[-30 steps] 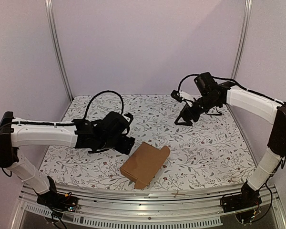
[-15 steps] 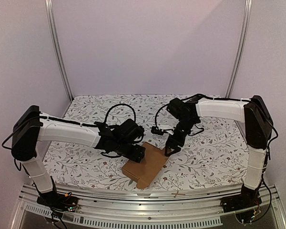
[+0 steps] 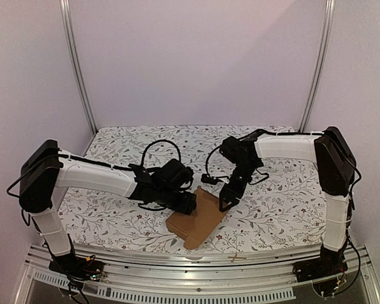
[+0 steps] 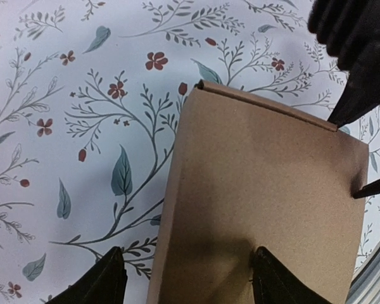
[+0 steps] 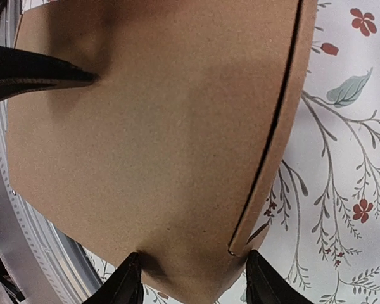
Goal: Fold the paper box
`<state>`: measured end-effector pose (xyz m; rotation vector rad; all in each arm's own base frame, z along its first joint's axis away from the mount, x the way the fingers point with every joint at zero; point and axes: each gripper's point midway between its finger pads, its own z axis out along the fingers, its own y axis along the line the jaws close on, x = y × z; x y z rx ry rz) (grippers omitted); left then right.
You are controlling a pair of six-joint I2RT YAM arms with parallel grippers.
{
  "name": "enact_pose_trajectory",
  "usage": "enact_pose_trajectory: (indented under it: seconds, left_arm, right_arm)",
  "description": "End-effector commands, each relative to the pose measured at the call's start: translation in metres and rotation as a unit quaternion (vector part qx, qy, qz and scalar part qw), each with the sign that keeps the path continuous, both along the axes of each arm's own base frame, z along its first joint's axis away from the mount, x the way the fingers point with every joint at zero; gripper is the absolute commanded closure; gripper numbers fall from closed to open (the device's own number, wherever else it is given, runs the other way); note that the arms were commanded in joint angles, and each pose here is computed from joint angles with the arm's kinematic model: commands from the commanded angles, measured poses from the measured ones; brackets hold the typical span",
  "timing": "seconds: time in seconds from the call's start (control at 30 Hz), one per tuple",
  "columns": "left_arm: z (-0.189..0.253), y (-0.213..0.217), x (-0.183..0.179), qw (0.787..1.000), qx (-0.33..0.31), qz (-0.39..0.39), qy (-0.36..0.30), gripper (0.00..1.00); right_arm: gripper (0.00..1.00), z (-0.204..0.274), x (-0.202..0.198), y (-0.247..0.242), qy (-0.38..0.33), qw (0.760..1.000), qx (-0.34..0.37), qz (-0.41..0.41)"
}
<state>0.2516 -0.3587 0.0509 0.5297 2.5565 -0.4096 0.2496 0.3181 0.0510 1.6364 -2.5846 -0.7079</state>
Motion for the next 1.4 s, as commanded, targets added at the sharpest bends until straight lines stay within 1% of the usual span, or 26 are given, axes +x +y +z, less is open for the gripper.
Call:
enact_pose_trajectory:
  seconds: [0.0, 0.07, 0.17, 0.33, 0.43, 0.57, 0.7, 0.9, 1.03, 1.13, 1.2, 1.27, 1.37]
  left_arm:
    - [-0.053, 0.029, -0.022, 0.996, 0.064, 0.005, 0.06, 0.33]
    - [-0.056, 0.029, -0.023, 0.996, 0.065, 0.006, 0.064, 0.33]
    - [-0.059, 0.03, -0.024, 0.996, 0.065, 0.01, 0.068, 0.33]
    - [-0.061, 0.033, -0.024, 0.995, 0.066, 0.014, 0.068, 0.34]
    - [-0.062, 0.034, -0.025, 0.995, 0.067, 0.015, 0.07, 0.34]
    - [-0.063, 0.035, -0.026, 0.995, 0.067, 0.015, 0.071, 0.34]
    - [-0.063, 0.035, -0.025, 0.995, 0.069, 0.014, 0.069, 0.34]
    - [-0.065, 0.037, -0.026, 0.995, 0.072, 0.011, 0.071, 0.34]
    - [-0.066, 0.038, -0.026, 0.995, 0.075, 0.009, 0.07, 0.34]
    - [-0.066, 0.039, -0.025, 0.995, 0.077, 0.006, 0.069, 0.34]
    - [-0.066, 0.04, -0.024, 0.995, 0.079, 0.006, 0.067, 0.34]
    - [-0.066, 0.041, -0.023, 0.995, 0.081, 0.005, 0.066, 0.34]
    - [-0.066, 0.043, -0.021, 0.995, 0.082, 0.005, 0.064, 0.35]
  right_arm:
    - [0.52, -0.012, -0.007, 0.004, 0.044, 0.999, -0.013, -0.02]
    - [0.57, -0.013, -0.008, 0.004, 0.066, 0.997, -0.018, -0.038]
    - [0.64, -0.014, -0.008, 0.002, 0.124, 0.99, -0.009, -0.07]
    - [0.73, -0.015, 0.001, -0.003, 0.216, 0.967, 0.018, -0.136]
    - [0.77, -0.012, 0.005, -0.003, 0.257, 0.953, 0.037, -0.158]
    - [0.8, -0.003, 0.005, 0.003, 0.302, 0.935, 0.068, -0.173]
    - [0.81, -0.002, 0.003, 0.006, 0.337, 0.92, 0.078, -0.184]
    - [0.8, -0.003, 0.001, 0.008, 0.39, 0.893, 0.093, -0.203]
    - [0.84, -0.002, 0.001, 0.008, 0.406, 0.884, 0.099, -0.209]
    - [0.83, 0.003, -0.001, 0.007, 0.425, 0.874, 0.102, -0.213]
    - [0.83, 0.005, -0.004, 0.005, 0.432, 0.872, 0.102, -0.207]
    - [0.88, 0.003, -0.006, 0.003, 0.436, 0.871, 0.099, -0.204]
    - [1.0, 0.001, -0.009, 0.002, 0.438, 0.87, 0.097, -0.202]
